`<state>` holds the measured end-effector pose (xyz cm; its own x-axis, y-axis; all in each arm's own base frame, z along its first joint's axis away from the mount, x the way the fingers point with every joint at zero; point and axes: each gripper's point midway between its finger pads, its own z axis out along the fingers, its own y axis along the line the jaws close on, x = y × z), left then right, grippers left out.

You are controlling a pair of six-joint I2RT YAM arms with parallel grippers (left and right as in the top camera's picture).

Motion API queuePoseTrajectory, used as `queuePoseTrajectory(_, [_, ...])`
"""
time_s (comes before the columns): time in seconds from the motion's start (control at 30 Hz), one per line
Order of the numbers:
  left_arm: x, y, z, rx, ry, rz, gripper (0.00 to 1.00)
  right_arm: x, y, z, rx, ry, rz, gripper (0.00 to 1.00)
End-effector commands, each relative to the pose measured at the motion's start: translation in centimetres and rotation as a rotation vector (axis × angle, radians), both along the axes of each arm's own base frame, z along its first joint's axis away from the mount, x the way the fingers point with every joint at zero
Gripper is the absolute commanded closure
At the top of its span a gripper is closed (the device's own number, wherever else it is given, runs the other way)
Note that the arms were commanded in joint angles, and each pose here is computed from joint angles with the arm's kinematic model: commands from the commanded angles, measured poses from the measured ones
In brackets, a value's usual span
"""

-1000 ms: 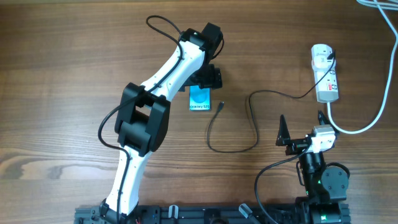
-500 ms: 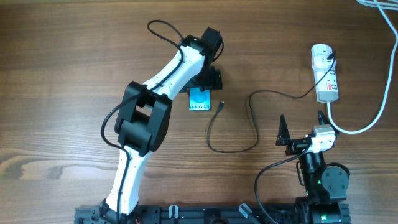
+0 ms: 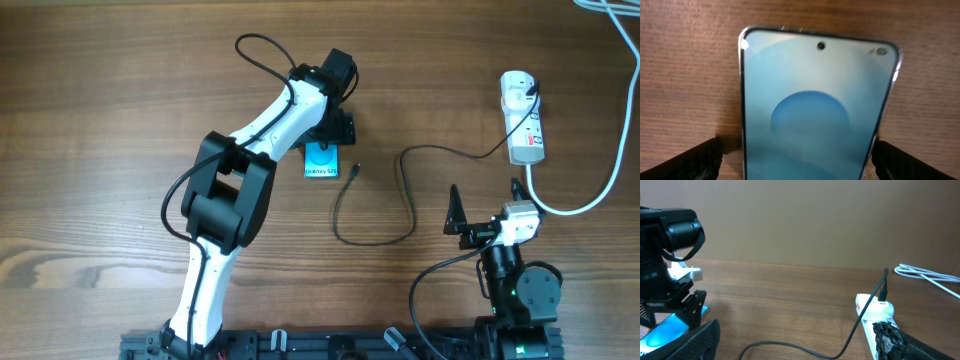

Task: Plug charger to phone and switch on socket
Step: 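Lift the phone with the left gripper and hold it upright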

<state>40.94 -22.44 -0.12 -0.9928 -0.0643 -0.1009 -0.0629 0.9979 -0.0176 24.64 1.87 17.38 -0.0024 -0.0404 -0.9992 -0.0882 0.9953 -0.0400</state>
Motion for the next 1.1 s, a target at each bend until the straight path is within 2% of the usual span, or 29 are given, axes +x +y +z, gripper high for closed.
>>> queuePoseTrajectory(0.0, [-2.2, 1.0, -2.5, 0.034, 0.100, -0.007, 0.00, -0.1, 0.2, 0.2, -0.011, -0.009, 0.008, 0.00])
queuePoseTrajectory(0.17, [-2.8, 1.2, -2.4, 0.043, 0.125, -0.006, 0.02, -0.1, 0.2, 0.2, -0.012, -0.010, 0.008, 0.00])
queuePoseTrajectory(0.2, [-2.8, 1.2, -2.4, 0.042, 0.126, -0.007, 0.08, -0.1, 0.2, 0.2, -0.011, -0.009, 0.008, 0.00])
queuePoseTrajectory(0.27, [-2.8, 1.1, -2.5, 0.036, 0.128, -0.007, 0.27, -0.1, 0.2, 0.2, -0.011, -0.009, 0.008, 0.00])
queuePoseTrajectory(0.37, [-2.9, 1.1, -2.4, 0.036, 0.128, -0.007, 0.30, -0.1, 0.2, 0.2, -0.011, -0.009, 0.008, 0.00])
queuePoseTrajectory(0.6, [-2.7, 1.1, -0.4, 0.023, 0.105, -0.005, 0.30, -0.1, 0.2, 0.2, -0.011, -0.009, 0.008, 0.00])
queuePoseTrajectory(0.77, [-1.9, 1.1, 7.5, -0.054, -0.033, 0.001, 0.31, -0.1, 0.2, 0.2, -0.011, -0.009, 0.008, 0.00])
queuePoseTrajectory(0.87, [-2.4, 1.2, 13.0, -0.127, -0.114, 0.001, 0.31, -0.1, 0.2, 0.2, -0.011, -0.009, 0.008, 0.00])
queuePoseTrajectory(0.97, [-3.9, 0.6, 19.2, -0.288, -0.179, -0.014, 0.31, -0.1, 0.2, 0.2, -0.012, -0.010, 0.008, 0.00])
queuePoseTrajectory(1.07, [-5.6, 0.0, 24.6, -0.521, -0.190, -0.023, 0.30, -0.1, 0.2, 0.2, -0.011, -0.009, 0.008, 0.00])
